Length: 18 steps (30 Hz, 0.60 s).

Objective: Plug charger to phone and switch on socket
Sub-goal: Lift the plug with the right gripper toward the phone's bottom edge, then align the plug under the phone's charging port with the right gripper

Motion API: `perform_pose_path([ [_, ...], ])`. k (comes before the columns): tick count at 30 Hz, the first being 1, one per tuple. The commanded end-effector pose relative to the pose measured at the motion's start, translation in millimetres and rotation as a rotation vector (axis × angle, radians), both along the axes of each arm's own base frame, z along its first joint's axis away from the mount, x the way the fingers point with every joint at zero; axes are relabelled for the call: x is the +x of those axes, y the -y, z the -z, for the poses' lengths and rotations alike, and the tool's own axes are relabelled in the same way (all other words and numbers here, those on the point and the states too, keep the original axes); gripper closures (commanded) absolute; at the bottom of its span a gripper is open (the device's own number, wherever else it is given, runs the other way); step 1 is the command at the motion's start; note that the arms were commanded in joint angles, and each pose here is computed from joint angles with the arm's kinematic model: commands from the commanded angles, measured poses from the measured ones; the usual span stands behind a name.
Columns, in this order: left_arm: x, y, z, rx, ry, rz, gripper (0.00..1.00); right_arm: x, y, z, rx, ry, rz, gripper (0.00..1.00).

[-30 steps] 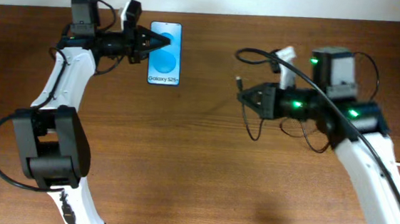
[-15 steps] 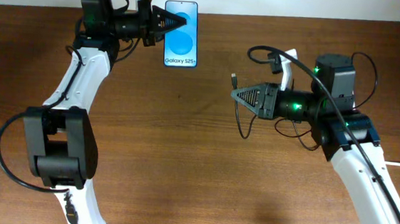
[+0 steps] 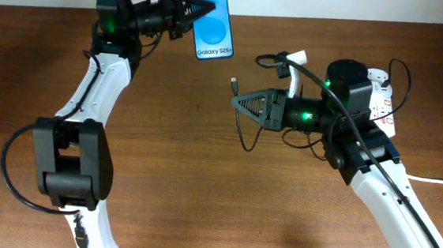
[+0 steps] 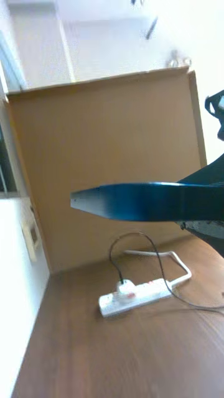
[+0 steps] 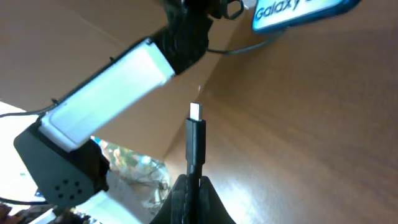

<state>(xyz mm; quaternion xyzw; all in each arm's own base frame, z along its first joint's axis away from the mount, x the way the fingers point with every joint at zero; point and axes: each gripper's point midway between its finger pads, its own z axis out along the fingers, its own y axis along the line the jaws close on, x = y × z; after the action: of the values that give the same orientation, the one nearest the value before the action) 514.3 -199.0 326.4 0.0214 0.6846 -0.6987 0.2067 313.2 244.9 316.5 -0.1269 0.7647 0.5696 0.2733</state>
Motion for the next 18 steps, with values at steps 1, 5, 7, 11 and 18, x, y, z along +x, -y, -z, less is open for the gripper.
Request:
perform_pose_path([
  [1, -4, 3, -29, -0.074, -0.026, 0.005, 1.0, 11, -3, 5, 0.013, -0.033, 0.03, 0.96],
  [5, -6, 5, -33, -0.088, -0.041, 0.014, 1.0, 23, -7, 7, 0.031, -0.009, 0.03, 0.96],
  [7, -7, 9, -33, -0.089, -0.043, 0.02, 1.0, 28, -9, 13, 0.028, -0.017, 0.032, 0.96],
  [11, -11, 21, -31, -0.088, -0.056, 0.042, 1.0, 35, -10, 23, 0.021, -0.034, 0.034, 0.96],
  [18, -12, 33, -21, -0.083, -0.072, 0.061, 1.0, 32, -24, 25, 0.008, -0.02, 0.036, 0.96],
])
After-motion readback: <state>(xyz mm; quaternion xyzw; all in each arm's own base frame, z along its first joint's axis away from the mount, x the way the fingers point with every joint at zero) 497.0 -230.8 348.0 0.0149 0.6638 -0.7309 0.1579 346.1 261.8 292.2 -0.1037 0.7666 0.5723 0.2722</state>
